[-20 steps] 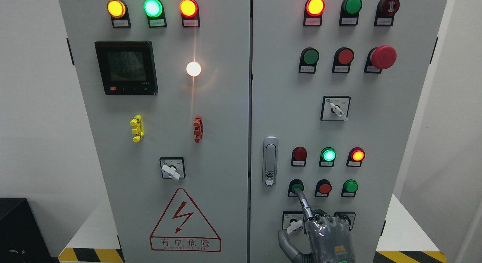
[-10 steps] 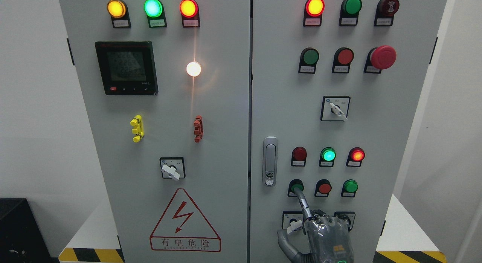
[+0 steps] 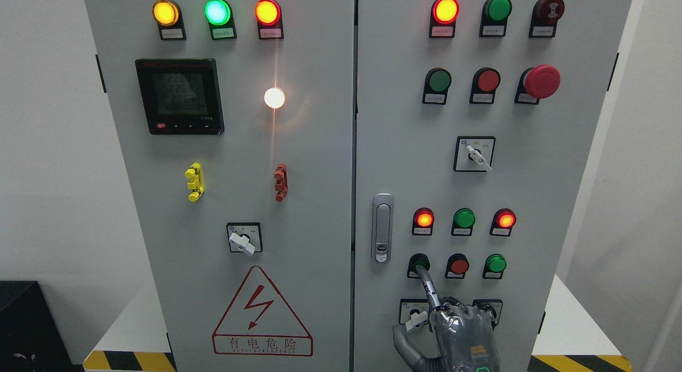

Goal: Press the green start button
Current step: 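Pull the right hand back down away from the buttons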

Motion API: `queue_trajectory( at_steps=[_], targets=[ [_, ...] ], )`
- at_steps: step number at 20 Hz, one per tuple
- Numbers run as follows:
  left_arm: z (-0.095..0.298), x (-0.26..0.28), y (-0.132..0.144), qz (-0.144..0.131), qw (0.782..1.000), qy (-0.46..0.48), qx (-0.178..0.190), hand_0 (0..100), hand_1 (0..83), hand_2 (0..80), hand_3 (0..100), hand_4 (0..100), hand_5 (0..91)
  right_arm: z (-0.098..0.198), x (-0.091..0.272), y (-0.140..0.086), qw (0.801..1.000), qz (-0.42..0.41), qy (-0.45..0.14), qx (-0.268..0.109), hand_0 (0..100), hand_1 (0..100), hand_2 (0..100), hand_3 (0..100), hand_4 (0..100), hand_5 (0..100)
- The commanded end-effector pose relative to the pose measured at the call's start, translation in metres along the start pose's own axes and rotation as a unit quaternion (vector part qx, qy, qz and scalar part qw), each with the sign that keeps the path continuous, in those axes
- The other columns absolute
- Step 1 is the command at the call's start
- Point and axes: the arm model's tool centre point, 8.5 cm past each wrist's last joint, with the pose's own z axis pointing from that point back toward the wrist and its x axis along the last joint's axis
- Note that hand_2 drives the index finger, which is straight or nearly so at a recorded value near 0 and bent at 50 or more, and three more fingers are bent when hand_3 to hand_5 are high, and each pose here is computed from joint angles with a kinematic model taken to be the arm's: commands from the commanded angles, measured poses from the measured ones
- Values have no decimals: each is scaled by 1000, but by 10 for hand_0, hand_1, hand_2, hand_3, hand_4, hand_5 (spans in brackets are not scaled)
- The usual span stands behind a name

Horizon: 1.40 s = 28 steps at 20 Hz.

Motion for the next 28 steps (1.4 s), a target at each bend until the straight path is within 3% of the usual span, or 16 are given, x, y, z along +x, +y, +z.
queue_trajectory(
  at_steps=[1,15,28],
  targets=[
    [-1,24,-2,0,1000,-25,-2,120,556,0,0,0,0,-1,-1,2,1000,1,4,4,392,356,0,857,845,1000],
    [-1,24,-2,0,1000,-25,-2,120,556,0,0,0,0,-3,5,-18,1000,-8,-6,-27,410,363,0,853,845,1000],
    [-1,24,-2,0,1000,-25,-2,120,556,0,0,0,0,13,11,-39,996,-64,-22,-56,527,406,0,844,810,951]
  ],
)
